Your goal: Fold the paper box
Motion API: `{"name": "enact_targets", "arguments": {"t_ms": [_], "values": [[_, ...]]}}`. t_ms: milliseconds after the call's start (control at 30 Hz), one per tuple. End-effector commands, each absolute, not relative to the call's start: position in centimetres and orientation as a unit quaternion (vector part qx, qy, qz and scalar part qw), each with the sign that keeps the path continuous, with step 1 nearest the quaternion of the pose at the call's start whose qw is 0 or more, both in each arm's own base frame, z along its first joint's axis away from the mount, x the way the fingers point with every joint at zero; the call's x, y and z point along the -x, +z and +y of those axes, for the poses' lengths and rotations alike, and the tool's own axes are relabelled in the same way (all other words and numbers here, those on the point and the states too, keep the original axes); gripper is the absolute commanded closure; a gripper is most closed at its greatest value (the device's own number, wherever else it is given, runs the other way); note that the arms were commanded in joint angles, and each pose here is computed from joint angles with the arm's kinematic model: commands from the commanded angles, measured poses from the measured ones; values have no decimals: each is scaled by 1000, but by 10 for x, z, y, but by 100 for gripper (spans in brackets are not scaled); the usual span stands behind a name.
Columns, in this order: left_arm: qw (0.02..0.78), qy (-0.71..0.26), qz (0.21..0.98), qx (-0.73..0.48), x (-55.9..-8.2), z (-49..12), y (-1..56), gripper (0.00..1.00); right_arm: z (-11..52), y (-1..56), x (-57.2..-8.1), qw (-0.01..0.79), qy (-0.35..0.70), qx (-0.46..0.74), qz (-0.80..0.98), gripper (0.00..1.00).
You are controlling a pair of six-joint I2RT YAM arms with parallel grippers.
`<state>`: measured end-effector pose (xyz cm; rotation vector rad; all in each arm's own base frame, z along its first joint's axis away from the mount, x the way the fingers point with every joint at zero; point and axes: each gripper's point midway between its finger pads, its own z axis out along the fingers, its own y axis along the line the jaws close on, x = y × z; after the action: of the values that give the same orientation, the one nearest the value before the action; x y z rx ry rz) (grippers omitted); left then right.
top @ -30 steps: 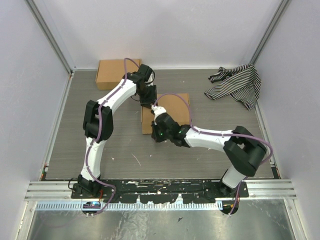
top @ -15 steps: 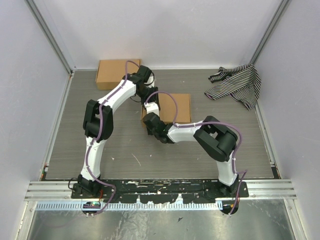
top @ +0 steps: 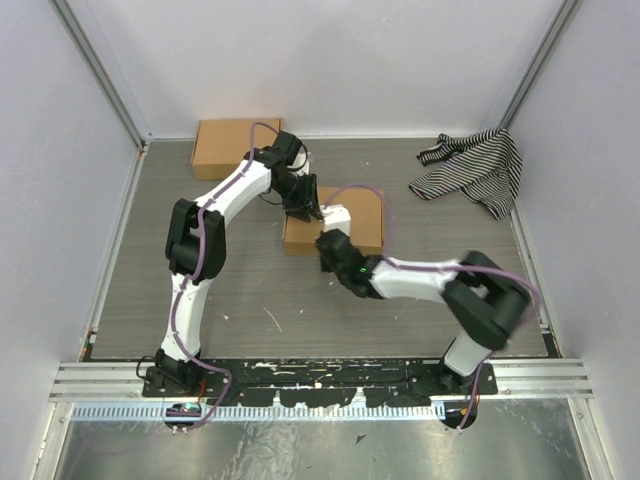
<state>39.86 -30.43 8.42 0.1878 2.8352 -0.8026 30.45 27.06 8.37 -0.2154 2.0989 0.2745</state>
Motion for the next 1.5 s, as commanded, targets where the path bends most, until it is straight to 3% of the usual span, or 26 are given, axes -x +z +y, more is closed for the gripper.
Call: {"name": "enact_targets", "arguments": {"t_ms": [0,200,400,600,900,1067,1167,1200,1333,1467], "values": [[30,-241,969,-53,-375,-296,59,54,223,70,-275,473,84,60,875,99],[29,-241,969,-54,-374,-296,61,54,175,46,-275,475,24,-1,880,99],[24,-240,969,-57,-372,-295,57,55,147,29,-331,464,23,-79,882,99],[34,-251,965,-66,-378,-300,55,54,158,62,-381,476,52,-66,875,99],[70,-266,957,-94,-405,-314,83,52,143,128,-320,484,98,-25,869,99],[116,-237,961,-79,-419,-300,110,50,100,169,-323,546,24,-68,834,98],[153,-230,960,-46,-425,-279,135,47,82,177,-351,543,-35,-97,834,81],[173,-230,957,-38,-427,-272,146,46,82,174,-361,528,-41,-97,843,81],[248,-232,940,-22,-422,-242,207,43,112,158,-403,462,-17,-62,884,81],[327,-191,926,-4,-393,-196,263,41,135,180,-425,492,38,-57,868,77]]}}
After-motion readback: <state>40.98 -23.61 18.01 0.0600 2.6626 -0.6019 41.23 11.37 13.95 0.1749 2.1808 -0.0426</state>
